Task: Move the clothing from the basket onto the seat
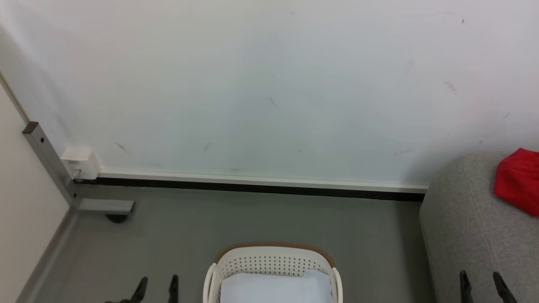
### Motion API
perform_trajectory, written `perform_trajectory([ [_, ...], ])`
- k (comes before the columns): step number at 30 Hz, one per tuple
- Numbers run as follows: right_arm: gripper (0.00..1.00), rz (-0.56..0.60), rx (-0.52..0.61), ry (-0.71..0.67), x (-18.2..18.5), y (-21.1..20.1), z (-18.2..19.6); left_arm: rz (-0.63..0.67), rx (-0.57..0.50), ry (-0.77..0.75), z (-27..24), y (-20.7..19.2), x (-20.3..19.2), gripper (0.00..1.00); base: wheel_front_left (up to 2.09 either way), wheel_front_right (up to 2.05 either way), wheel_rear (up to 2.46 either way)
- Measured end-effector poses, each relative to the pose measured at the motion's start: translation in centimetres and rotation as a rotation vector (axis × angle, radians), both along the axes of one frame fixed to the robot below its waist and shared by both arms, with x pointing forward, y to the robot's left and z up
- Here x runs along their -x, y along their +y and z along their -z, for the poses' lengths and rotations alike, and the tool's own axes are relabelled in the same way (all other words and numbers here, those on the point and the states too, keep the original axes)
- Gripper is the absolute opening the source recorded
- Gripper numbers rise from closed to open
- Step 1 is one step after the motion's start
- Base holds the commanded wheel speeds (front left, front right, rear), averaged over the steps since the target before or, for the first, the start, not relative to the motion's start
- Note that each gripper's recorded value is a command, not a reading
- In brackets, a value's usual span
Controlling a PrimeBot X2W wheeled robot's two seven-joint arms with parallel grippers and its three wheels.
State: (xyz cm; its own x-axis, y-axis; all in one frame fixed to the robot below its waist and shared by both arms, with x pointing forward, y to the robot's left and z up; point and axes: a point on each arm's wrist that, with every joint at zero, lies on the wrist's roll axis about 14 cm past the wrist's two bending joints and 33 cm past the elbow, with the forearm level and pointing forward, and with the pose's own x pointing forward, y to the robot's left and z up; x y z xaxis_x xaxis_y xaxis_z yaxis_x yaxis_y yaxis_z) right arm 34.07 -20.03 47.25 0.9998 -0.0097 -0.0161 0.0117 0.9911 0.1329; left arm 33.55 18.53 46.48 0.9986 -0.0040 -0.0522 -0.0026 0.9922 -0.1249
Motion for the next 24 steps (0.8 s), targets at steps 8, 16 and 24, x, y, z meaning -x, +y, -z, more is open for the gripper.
perform_trajectory([
  [8, 1.00, -0.017, -0.006, 0.003, -0.2, 0.6, 0.1, 0.001, -0.014, -0.003, 0.0, 0.0, 0.1, 1.00, 0.00, 0.00, 0.00],
  [16, 0.00, -0.016, -0.019, 0.014, 0.1, 0.7, 0.5, 0.028, -0.006, -0.003, 0.0, -0.6, 0.1, 0.00, 0.00, 0.00, 0.00],
  [24, 0.00, 0.017, -0.123, 0.088, 0.7, 0.5, 2.3, -0.010, 0.092, 0.079, 2.0, -0.2, 0.7, 0.00, 0.00, 0.00, 0.00],
])
